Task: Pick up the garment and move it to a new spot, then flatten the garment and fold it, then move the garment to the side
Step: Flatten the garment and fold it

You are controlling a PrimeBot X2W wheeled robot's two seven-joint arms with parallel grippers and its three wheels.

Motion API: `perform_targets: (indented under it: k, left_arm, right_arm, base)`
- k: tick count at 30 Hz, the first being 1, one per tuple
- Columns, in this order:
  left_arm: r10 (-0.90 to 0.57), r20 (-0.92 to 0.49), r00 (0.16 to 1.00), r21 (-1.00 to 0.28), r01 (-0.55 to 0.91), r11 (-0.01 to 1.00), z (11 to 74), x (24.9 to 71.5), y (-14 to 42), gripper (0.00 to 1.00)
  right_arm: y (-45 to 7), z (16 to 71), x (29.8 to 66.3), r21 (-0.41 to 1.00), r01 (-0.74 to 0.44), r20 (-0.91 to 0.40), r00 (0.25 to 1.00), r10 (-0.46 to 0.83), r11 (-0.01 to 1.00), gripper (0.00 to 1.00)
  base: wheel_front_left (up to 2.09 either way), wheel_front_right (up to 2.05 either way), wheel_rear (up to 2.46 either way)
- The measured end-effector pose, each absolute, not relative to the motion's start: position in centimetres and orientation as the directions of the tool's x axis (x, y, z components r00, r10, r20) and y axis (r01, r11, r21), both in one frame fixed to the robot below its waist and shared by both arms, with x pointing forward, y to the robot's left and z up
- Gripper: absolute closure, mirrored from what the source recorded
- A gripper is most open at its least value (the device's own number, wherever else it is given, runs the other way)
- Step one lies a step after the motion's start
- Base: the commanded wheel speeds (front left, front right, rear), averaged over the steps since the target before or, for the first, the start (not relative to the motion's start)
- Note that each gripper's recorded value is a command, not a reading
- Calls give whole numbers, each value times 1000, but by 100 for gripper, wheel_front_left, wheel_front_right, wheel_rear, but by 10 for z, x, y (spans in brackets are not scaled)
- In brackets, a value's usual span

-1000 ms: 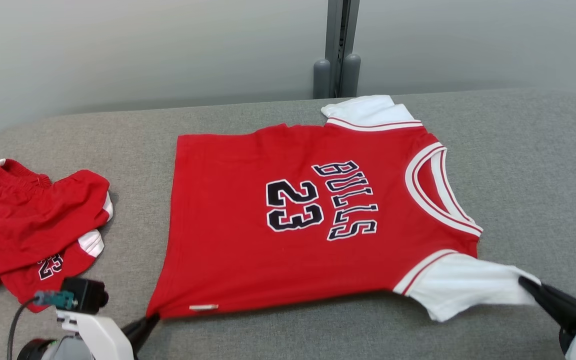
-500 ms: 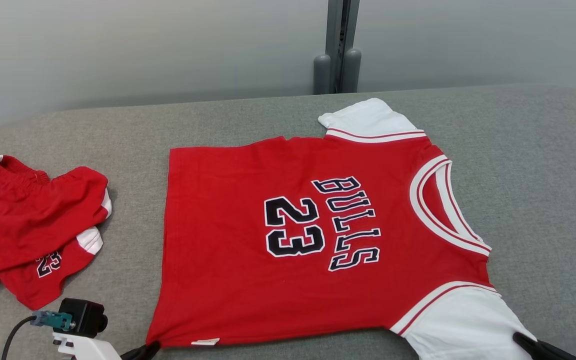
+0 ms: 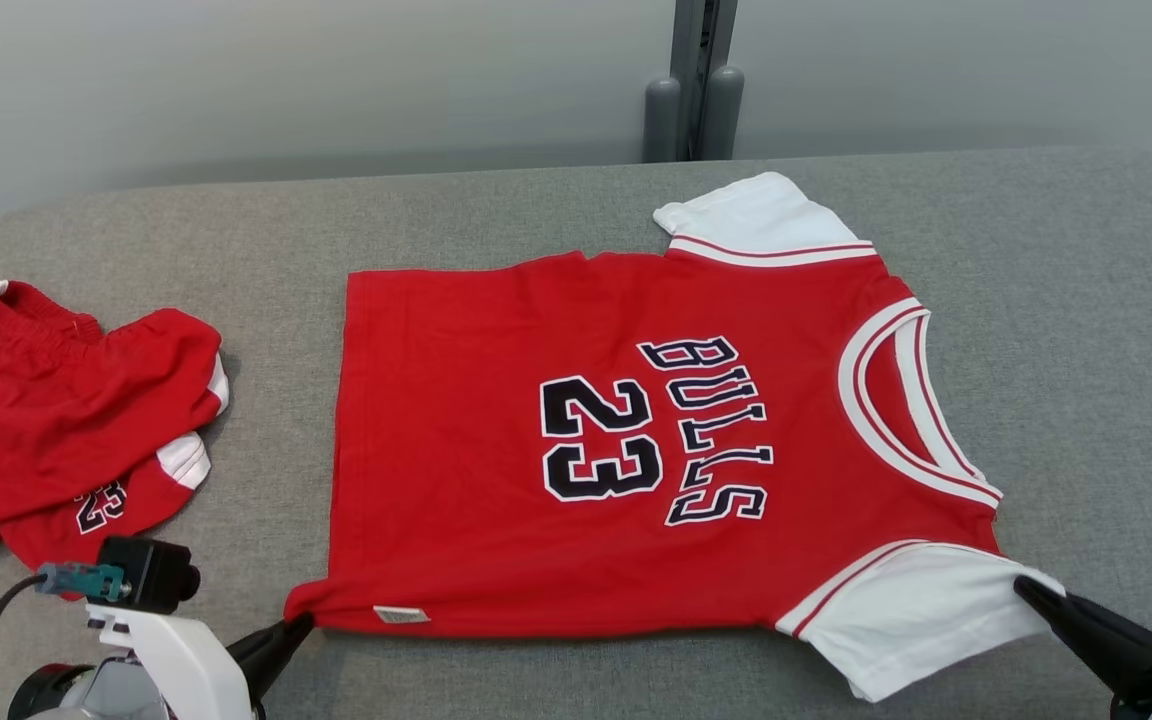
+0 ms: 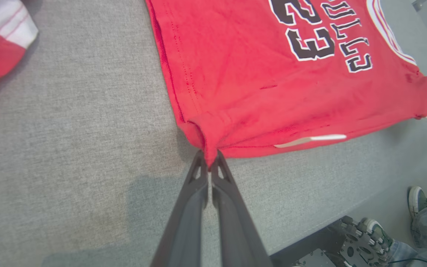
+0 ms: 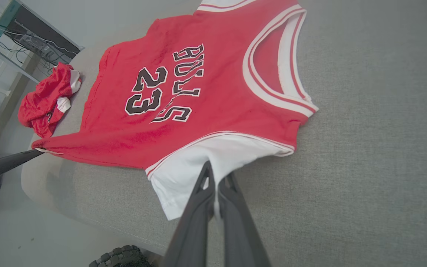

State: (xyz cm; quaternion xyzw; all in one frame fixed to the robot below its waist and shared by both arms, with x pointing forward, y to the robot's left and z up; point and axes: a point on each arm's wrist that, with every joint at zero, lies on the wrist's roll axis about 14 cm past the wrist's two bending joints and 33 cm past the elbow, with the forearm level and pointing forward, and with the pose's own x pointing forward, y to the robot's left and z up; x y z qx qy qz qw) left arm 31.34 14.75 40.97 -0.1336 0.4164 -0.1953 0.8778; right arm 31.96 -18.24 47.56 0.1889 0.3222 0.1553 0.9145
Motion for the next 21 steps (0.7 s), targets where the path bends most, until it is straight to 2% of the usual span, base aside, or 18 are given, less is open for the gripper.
perform_targets:
  k: [13, 21]
  left_arm:
    - [-462, -655, 598, -405, 239, 883, 411, 352, 151, 100]
    - [-476, -624, 620, -409, 260, 875, 414, 377, 147, 100]
  right_arm:
    - [-191, 493, 375, 435, -160, -456, 810, 370, 886, 100]
    - [-203, 488, 405, 377, -143, -451, 835, 317, 915, 100]
  base:
    - [0, 0, 0]
    - [0, 0, 0]
